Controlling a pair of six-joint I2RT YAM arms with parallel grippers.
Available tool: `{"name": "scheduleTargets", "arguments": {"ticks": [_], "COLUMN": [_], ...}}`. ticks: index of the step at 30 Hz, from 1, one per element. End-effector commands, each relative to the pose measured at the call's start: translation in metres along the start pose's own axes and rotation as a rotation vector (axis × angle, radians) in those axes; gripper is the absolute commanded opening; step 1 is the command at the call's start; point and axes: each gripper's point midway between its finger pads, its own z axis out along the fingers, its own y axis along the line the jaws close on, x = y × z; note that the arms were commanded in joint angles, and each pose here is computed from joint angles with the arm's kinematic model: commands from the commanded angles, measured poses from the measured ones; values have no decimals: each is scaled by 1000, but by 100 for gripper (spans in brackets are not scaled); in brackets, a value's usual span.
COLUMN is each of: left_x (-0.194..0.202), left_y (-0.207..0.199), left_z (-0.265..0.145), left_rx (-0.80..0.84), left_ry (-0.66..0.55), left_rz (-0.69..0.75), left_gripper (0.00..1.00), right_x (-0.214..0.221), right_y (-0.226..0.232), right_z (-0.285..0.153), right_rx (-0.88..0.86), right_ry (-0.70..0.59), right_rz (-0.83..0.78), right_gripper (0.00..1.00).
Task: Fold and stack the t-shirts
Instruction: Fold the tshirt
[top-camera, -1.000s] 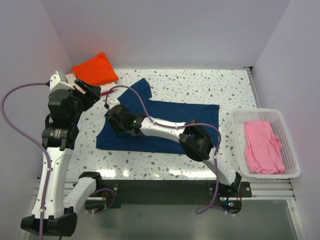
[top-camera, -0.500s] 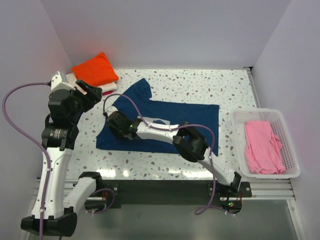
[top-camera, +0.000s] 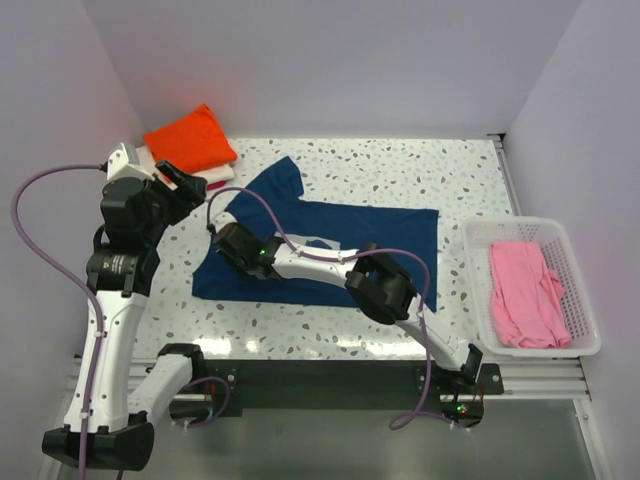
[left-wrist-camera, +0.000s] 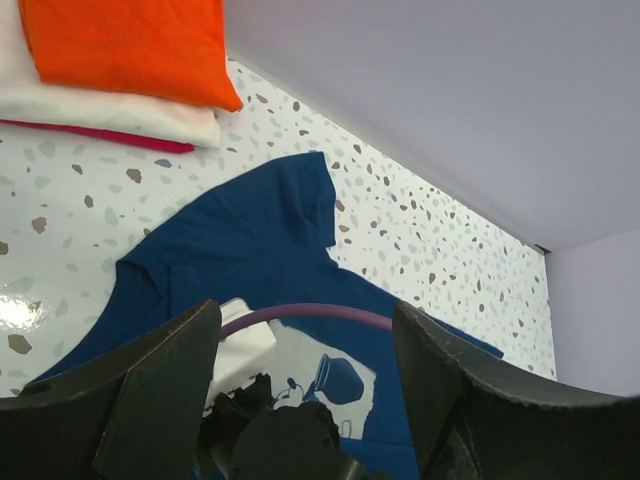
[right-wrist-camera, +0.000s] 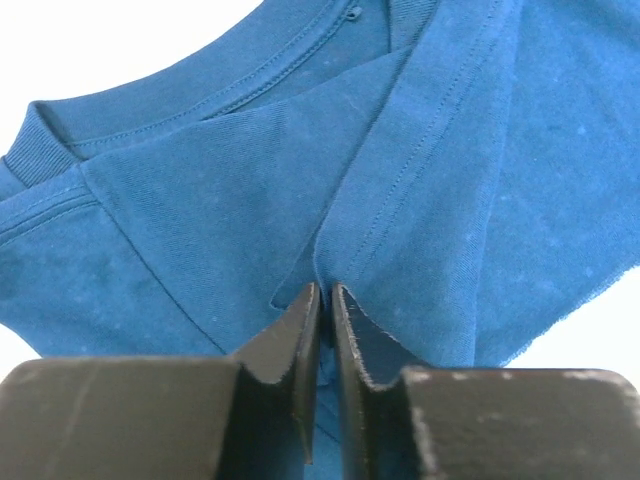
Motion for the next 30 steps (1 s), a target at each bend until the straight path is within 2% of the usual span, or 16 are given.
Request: {"name": "scheduleTargets", "arguments": {"ticks": [1,10,20,30], "left_x": [-1,2,18,37], "left_y": [-3,3,15,30], "left_z": [1,4,15,26], "left_rx": [20,-1,-30,-65], "left_ry": [-6,1,39,80], "left_rz": [29,45,51,53], "left_gripper": [74,74,74,74], "right_x": [-25,-48,-64,-63], "right_y": [-3,-30,-72,-107], "right_z": [-15,-22,-28,-23], "right_rx": [29,66,14,24], "right_ry": [-63,-96,-114,-108], "right_rz": [13,57,204,271], "right_gripper": [11,5,5,5]}}
